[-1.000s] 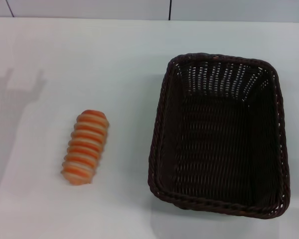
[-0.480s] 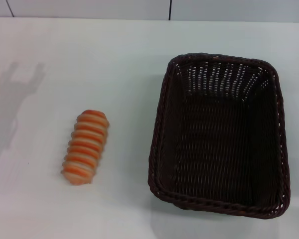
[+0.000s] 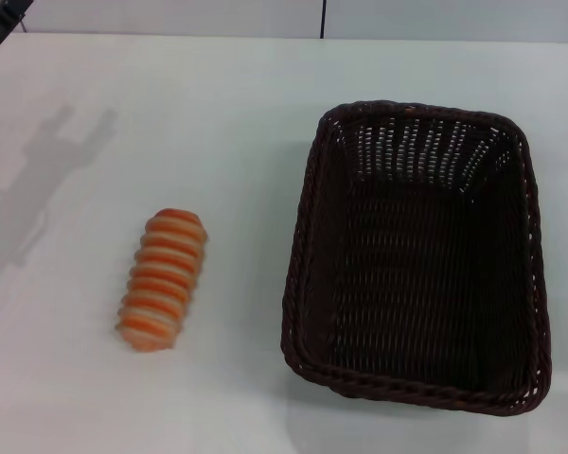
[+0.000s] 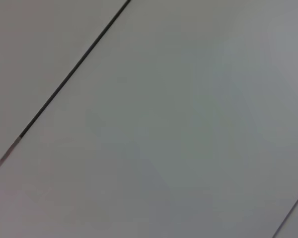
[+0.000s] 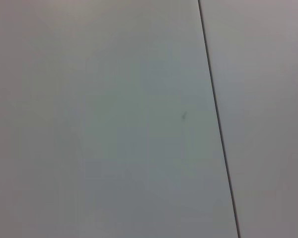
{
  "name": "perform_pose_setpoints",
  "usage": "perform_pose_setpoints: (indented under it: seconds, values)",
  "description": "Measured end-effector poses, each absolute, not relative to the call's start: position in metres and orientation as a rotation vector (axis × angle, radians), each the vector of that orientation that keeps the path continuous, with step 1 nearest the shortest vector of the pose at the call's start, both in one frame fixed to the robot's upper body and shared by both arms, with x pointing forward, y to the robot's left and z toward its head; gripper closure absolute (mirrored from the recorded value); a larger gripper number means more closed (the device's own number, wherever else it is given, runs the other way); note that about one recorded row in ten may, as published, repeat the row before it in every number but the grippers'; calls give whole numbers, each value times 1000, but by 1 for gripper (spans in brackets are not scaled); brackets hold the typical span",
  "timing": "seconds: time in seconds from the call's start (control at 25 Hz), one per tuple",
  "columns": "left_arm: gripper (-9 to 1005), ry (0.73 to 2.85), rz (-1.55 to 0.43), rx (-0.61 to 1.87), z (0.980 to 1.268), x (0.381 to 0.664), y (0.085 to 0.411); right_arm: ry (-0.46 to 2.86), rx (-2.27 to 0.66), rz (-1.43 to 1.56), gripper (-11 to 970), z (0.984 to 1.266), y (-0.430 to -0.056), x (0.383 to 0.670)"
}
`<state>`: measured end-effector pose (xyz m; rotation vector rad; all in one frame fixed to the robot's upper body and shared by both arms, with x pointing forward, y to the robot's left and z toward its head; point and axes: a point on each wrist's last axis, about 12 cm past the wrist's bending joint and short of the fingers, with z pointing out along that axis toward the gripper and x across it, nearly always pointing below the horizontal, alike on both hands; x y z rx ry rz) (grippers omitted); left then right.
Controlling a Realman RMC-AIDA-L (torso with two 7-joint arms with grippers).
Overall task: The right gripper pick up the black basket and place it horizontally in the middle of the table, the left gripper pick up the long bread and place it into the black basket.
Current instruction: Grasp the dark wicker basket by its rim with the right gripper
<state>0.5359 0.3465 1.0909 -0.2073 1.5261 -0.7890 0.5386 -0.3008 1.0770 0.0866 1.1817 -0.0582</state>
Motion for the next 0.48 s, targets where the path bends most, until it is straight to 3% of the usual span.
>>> perform_pose_setpoints:
  seconds: [0.48]
  values:
    - [220,1495,-509,-139,1094,525,337,1189,98,-51,264,1075,-301,532]
